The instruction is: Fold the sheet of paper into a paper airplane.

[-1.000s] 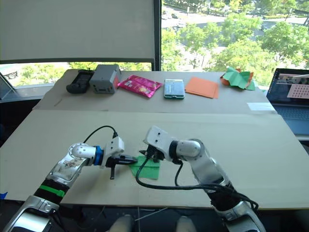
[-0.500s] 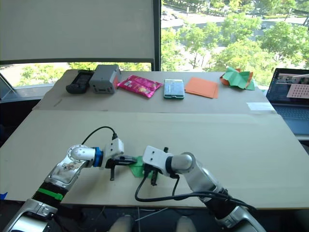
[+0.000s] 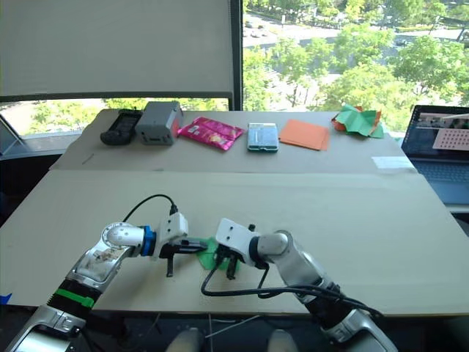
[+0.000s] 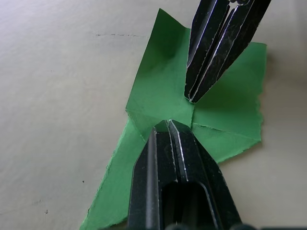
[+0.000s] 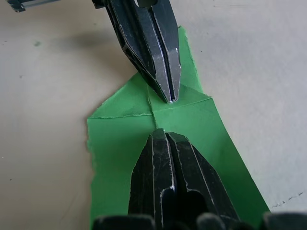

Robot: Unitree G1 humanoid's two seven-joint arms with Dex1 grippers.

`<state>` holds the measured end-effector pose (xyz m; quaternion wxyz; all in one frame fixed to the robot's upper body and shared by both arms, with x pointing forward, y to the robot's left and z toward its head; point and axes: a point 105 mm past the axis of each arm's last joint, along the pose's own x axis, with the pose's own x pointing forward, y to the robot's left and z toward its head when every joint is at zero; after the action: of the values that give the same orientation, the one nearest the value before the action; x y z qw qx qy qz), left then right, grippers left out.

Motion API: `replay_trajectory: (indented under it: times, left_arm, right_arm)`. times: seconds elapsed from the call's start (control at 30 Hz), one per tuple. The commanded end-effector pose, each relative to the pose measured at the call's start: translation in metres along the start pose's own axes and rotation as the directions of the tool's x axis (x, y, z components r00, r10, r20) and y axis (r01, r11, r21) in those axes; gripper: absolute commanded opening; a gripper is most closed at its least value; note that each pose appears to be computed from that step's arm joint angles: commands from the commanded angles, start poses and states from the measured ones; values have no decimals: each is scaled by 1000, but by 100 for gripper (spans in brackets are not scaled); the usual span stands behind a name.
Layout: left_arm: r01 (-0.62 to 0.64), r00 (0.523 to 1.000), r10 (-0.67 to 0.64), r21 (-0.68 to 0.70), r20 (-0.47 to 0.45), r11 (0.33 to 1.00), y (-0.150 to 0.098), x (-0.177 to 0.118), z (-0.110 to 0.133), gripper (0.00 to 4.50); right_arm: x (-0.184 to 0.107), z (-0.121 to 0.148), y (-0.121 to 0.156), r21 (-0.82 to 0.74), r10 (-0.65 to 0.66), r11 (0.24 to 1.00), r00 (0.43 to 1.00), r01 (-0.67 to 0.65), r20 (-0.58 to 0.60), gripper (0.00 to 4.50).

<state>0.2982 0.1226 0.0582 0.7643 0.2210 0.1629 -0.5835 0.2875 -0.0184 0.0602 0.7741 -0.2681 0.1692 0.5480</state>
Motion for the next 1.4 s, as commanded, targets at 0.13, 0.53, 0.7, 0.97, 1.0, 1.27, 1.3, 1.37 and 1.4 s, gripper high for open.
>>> replay_trajectory:
  times: [0.13, 0.53, 0.7, 0.97, 1.0, 1.27, 1.3, 1.37, 1.4]
  left_arm:
    - [11, 998, -12, -12, -61, 1000, -5, -1, -15, 0]
    - [15, 997, -16, -14, -79, 1000, -5, -2, -22, 0]
    - [15, 996, -16, -11, -85, 1000, -4, -2, -24, 0]
    - [19, 995, -20, -6, -93, 1000, -5, -2, -27, 0]
    - [20, 995, -20, -5, -94, 1000, -5, -2, -28, 0]
    - [19, 995, -19, -2, -98, 1000, -5, -3, -29, 0]
    - [18, 995, -19, -2, -99, 1000, -5, -3, -30, 0]
    - [18, 995, -19, -2, -99, 1000, -4, -3, -30, 0]
    - [18, 995, -18, -1, -99, 1000, -4, -3, -30, 0]
  right_arm:
    - [0, -51, 5, 118, 26, 993, 982, -4, -187, 5]
    - [-12, -68, 7, 141, 23, 990, 972, 10, -235, 5]
    - [-16, -71, 9, 150, 21, 989, 970, 16, -244, 5]
    - [-25, -78, 12, 167, 25, 986, 964, 20, -263, 5]
    - [-27, -80, 12, 170, 24, 985, 963, 23, -269, 5]
    - [-39, -89, 14, 184, 20, 982, 956, 36, -293, 5]
    - [-40, -90, 15, 187, 22, 982, 955, 35, -296, 5]
    - [-42, -93, 16, 190, 25, 981, 952, 35, -304, 5]
    - [-44, -94, 17, 192, 25, 981, 951, 36, -308, 5]
